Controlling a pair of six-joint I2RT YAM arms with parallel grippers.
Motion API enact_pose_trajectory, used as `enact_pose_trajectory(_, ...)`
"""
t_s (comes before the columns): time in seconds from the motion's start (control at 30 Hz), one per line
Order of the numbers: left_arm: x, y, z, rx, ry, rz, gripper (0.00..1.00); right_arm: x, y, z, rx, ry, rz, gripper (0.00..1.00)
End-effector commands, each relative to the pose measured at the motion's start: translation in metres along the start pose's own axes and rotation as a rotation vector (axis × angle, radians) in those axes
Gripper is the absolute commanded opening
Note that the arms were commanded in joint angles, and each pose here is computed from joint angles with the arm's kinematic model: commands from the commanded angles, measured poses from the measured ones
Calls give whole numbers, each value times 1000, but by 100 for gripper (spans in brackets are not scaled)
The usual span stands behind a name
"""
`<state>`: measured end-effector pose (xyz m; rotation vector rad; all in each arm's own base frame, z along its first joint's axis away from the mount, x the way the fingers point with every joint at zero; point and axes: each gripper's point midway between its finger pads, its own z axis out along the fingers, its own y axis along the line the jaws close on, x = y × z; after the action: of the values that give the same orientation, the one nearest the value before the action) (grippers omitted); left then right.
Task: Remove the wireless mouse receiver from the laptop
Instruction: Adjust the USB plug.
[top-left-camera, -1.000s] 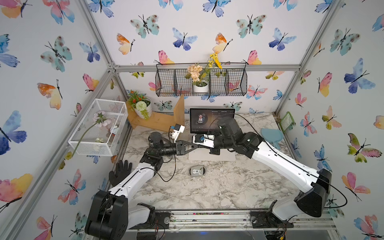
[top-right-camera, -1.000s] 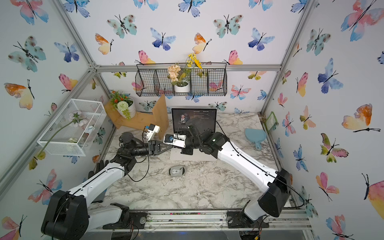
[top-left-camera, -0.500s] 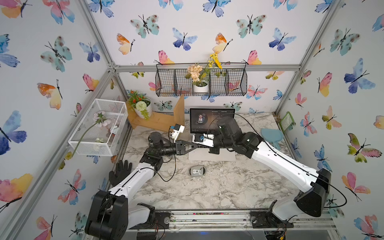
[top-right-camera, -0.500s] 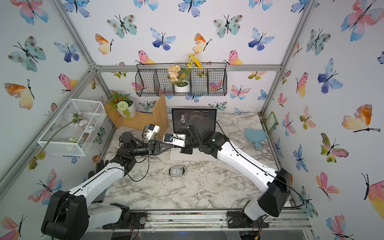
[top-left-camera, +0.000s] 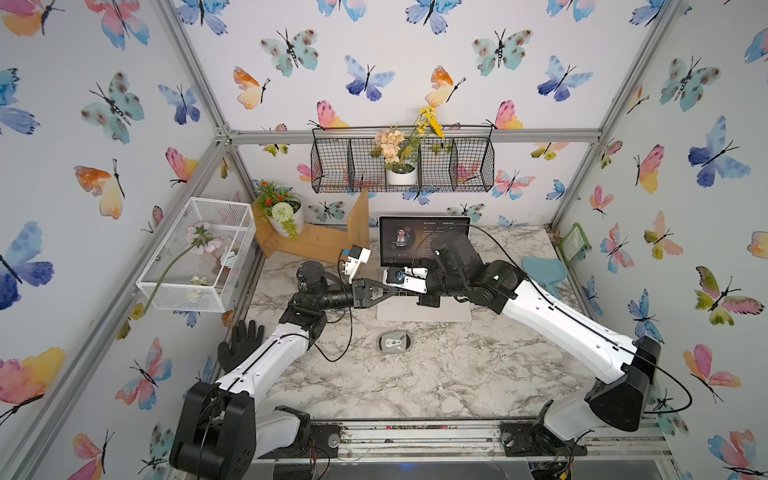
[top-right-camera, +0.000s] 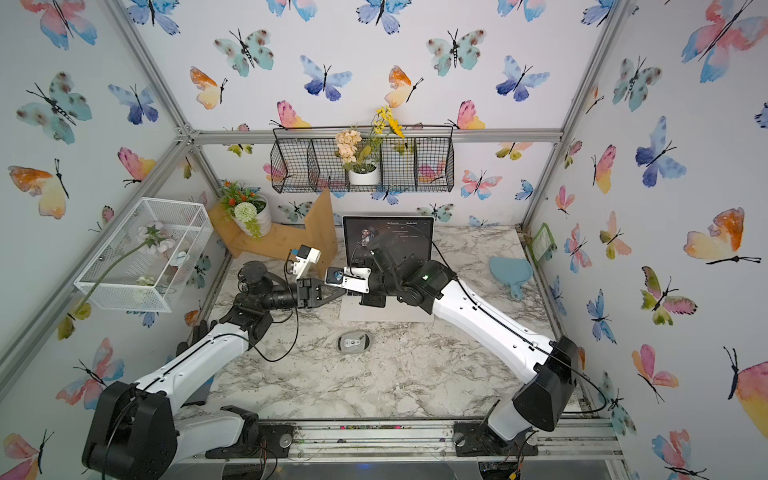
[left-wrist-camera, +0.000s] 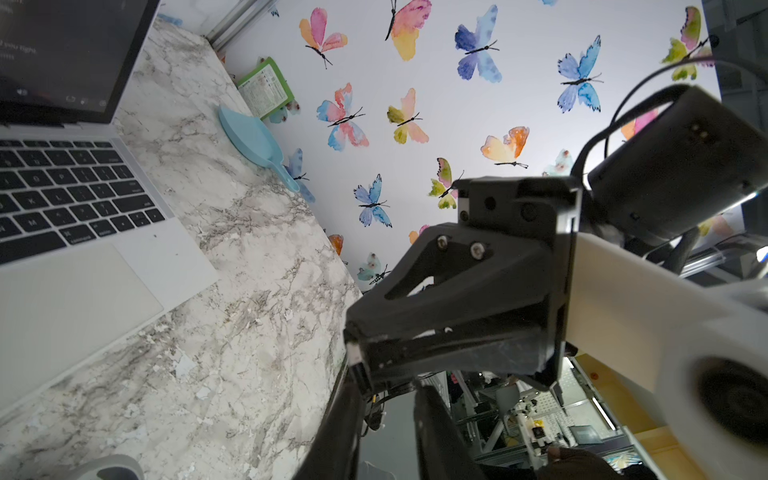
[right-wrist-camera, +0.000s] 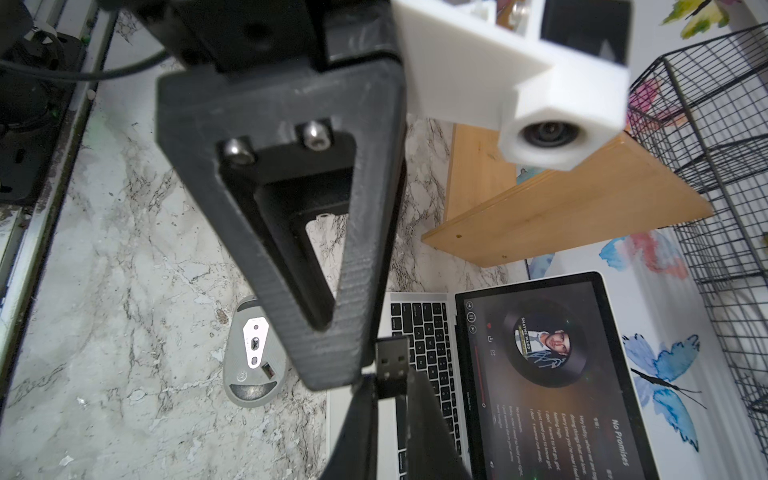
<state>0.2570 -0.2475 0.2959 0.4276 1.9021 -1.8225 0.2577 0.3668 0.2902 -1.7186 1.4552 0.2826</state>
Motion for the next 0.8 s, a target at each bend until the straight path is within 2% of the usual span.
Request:
enact_pose_trajectory(0.0, -9, -14, -1, 20, -10, 65, 40, 18, 17, 2, -60, 98, 14, 2)
enact_pose_trajectory(0.07, -9, -10, 1, 13, -3, 52, 42, 14, 19, 2, -70, 86, 13, 2)
enact_pose_trajectory(0.17, -9, -5, 2, 5, 3, 40, 36, 13, 21, 2, -72, 86, 12, 2)
enact_pose_trajectory(0.5, -6, 1, 3, -4, 4, 20, 39, 9, 19, 3, -62, 68, 10, 2)
enact_pose_trajectory(0.67, -2, 3, 4, -5, 21, 14, 33, 6, 14, 0, -36, 65, 13, 2)
enact_pose_trajectory(0.77, 0, 3, 5, -6, 29, 17, 32, 2, 13, -1, -36, 49, 17, 2)
